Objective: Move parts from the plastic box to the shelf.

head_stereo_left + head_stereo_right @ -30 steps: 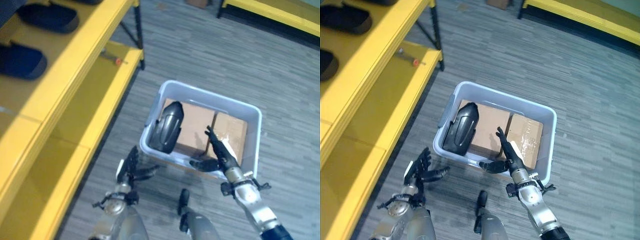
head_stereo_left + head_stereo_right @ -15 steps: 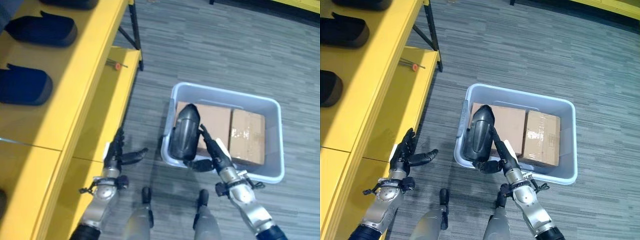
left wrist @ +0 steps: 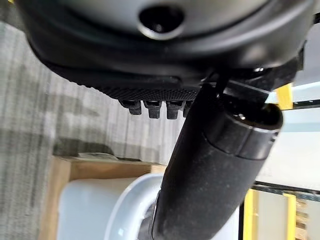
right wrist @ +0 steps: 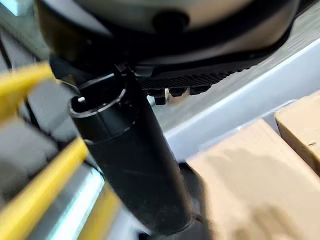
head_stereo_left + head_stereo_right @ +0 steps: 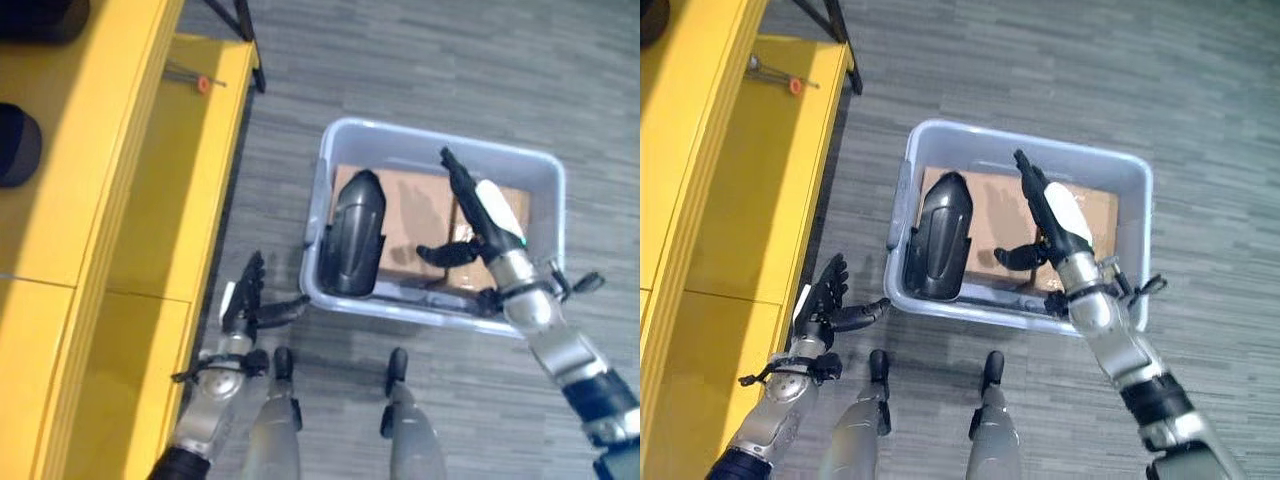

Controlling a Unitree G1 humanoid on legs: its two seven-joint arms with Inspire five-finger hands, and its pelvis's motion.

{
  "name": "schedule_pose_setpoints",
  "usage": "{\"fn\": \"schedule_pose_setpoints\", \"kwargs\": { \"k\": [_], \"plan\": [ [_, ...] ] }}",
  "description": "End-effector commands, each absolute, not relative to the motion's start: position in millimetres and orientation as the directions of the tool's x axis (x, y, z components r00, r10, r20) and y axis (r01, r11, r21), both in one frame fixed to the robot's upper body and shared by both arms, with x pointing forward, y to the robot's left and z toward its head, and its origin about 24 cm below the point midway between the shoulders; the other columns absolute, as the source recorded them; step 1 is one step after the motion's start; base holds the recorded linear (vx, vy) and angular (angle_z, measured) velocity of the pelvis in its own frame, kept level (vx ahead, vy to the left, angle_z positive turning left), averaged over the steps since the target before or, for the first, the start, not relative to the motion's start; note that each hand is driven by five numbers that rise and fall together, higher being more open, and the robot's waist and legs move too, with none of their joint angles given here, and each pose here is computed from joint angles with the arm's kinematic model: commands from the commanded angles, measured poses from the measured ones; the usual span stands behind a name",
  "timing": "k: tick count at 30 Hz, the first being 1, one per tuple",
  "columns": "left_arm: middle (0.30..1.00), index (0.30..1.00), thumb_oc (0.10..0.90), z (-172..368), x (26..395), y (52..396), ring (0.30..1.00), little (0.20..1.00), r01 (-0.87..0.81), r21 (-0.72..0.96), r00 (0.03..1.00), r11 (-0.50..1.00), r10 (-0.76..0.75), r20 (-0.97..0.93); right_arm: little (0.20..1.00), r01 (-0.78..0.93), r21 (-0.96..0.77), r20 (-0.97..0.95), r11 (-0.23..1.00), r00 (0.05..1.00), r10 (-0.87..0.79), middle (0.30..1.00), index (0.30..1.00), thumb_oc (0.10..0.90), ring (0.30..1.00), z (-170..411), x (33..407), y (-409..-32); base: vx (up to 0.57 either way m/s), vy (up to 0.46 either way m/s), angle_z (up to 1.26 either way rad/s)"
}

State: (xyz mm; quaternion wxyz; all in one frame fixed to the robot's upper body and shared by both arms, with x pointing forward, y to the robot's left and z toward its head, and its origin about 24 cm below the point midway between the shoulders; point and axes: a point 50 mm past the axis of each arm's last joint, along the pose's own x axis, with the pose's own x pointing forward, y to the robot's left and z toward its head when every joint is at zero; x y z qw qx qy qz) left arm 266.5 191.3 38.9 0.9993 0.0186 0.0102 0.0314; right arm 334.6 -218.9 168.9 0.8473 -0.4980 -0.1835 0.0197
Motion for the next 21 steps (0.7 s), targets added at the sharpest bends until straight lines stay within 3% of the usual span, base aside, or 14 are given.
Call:
{"fn": "schedule_pose_setpoints", "kwargs": {
  "k": [1, 2, 3, 4, 6, 12, 21],
  "plan": [
    [1.0, 1.0, 0.9, 75, 268, 194, 1.0, 1.0, -0.052, -0.004, 0.982, 0.999, 0.052, 0.181, 1.0, 0.287, -0.845, 0.429, 0.451, 0.867, 0.254, 1.0, 1.0, 0.9, 1.0, 200, 335, -210, -0.04, -0.06, 0.19],
    [1.0, 1.0, 0.9, 75, 269, 194, 1.0, 1.0, -0.055, -0.007, 0.982, 0.998, 0.056, 0.183, 1.0, 0.296, -0.864, 0.418, 0.406, 0.872, 0.255, 1.0, 1.0, 0.9, 1.0, 202, 339, -213, -0.05, -0.055, 0.13],
    [1.0, 1.0, 0.9, 77, 269, 194, 1.0, 1.0, -0.05, 0.0, 0.981, 0.999, 0.049, 0.189, 1.0, 0.308, -0.918, 0.372, 0.251, 0.889, 0.266, 1.0, 1.0, 0.9, 1.0, 204, 345, -220, -0.04, -0.052, 0.1],
    [1.0, 1.0, 0.9, 78, 269, 193, 1.0, 1.0, -0.046, 0.002, 0.98, 0.999, 0.045, 0.196, 1.0, 0.316, -0.93, 0.359, 0.189, 0.893, 0.271, 1.0, 1.0, 0.9, 1.0, 205, 348, -222, -0.06, -0.054, 0.05],
    [1.0, 1.0, 0.9, 80, 271, 191, 1.0, 1.0, -0.033, 0.009, 0.978, 0.999, 0.03, 0.207, 1.0, 0.289, -0.956, 0.262, -0.05, 0.919, 0.295, 1.0, 1.0, 0.9, 1.0, 198, 353, -230, -0.04, -0.037, 0.07],
    [1.0, 1.0, 0.9, 85, 275, 180, 1.0, 1.0, 0.027, 0.082, 0.972, 0.996, -0.045, 0.232, 1.0, 0.123, -0.839, -0.072, -0.531, 0.94, 0.333, 1.0, 1.0, 0.9, 1.0, 178, 356, -241, -0.03, -0.043, 0.17],
    [1.0, 1.0, 0.9, 88, 277, 174, 1.0, 1.0, 0.043, 0.066, 0.969, 0.997, -0.057, 0.239, 1.0, 0.229, -0.717, -0.026, -0.658, 0.935, 0.354, 1.0, 1.0, 0.9, 1.0, 202, 356, -243, 0.0, -0.006, 0.03]
  ]
}}
